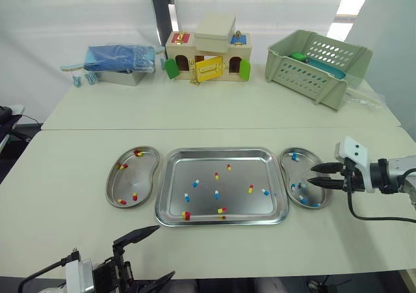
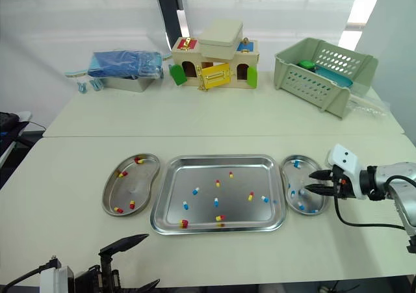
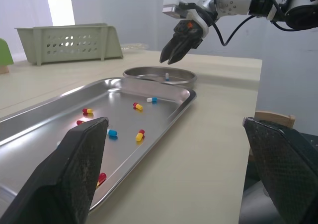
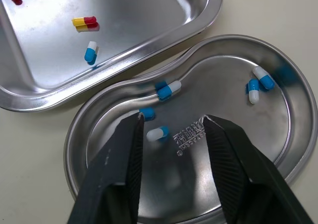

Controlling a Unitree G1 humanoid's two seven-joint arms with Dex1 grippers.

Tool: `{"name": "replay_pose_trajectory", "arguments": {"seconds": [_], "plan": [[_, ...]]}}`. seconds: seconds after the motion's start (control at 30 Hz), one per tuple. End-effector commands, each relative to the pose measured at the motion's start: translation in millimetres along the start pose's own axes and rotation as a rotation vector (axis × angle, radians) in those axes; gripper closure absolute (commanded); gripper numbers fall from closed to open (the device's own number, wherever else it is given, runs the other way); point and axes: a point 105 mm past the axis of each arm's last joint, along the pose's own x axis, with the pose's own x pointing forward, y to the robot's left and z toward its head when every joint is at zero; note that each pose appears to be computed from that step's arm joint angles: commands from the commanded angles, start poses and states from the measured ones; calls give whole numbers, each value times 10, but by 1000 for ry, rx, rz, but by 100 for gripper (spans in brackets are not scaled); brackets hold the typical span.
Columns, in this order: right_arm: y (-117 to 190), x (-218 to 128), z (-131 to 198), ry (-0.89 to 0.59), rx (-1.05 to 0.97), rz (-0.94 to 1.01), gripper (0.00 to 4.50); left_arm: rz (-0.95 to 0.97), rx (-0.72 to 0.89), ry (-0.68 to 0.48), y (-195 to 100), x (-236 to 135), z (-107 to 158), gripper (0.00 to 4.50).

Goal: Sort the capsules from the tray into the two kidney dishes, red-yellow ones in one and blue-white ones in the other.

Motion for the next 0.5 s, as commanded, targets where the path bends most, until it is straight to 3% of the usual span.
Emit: {"name": "replay_pose_trajectory", "arguments": {"seconds": [0.03,0.2,0.5], "plan": [[-48,-106,46,3,-41,-19,146,17,19,-3,23,-8,76,0],[-67,-147,35,4,-44,-18,3,39,16,-4,27,4,82,0],[-117,-399,43,-92,-12,-39,3,123,53,29,170,-69,118,0]]}}
